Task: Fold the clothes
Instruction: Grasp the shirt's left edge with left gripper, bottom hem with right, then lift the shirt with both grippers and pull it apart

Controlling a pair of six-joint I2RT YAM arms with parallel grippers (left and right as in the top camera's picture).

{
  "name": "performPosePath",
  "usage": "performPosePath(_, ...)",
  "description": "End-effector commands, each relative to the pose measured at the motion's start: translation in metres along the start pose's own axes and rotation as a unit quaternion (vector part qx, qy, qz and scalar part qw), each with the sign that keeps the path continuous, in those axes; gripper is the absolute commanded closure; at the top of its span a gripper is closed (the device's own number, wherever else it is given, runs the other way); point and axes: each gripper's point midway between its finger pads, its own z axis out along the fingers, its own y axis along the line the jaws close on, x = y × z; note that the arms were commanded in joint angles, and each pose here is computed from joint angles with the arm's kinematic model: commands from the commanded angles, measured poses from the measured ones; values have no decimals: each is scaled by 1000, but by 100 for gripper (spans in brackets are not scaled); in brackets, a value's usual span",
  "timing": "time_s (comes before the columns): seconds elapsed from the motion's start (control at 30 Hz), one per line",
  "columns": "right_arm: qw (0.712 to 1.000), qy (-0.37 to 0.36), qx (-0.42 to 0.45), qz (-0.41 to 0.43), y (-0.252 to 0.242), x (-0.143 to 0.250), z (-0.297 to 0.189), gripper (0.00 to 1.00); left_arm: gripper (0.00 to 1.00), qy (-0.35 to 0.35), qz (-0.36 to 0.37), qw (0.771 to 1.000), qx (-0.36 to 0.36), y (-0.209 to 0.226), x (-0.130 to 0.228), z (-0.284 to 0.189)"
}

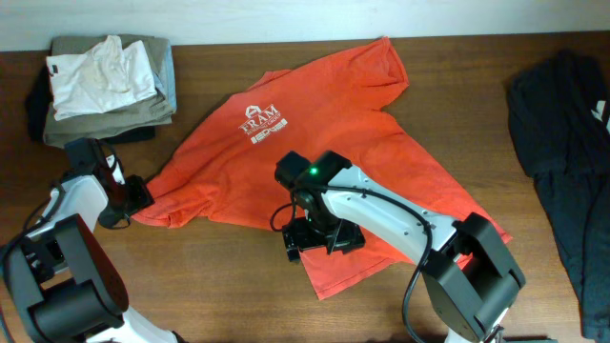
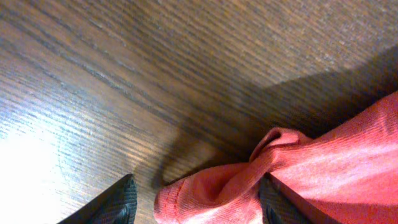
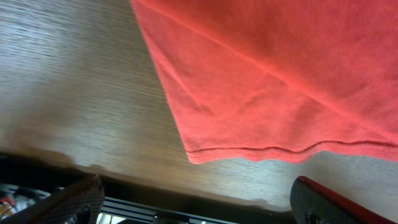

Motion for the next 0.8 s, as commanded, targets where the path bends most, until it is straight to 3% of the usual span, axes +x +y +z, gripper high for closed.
performPosePath(0.0, 1000, 25, -2, 8, -2, 16, 10, 1, 40, 29, 1, 999, -16, 7, 13, 18)
performPosePath(0.27, 998, 51, -42, -25, 14, 39, 61, 0, 40, 26, 1, 1000, -15, 7, 11, 18)
performPosePath(0.53, 999, 26, 11, -23, 5, 34, 72, 7, 39, 26, 1, 1000, -15, 7, 11, 18)
performPosePath(0.77, 999, 35, 15, -20, 4, 32, 83, 7, 39, 26, 1, 1000, -15, 7, 11, 18)
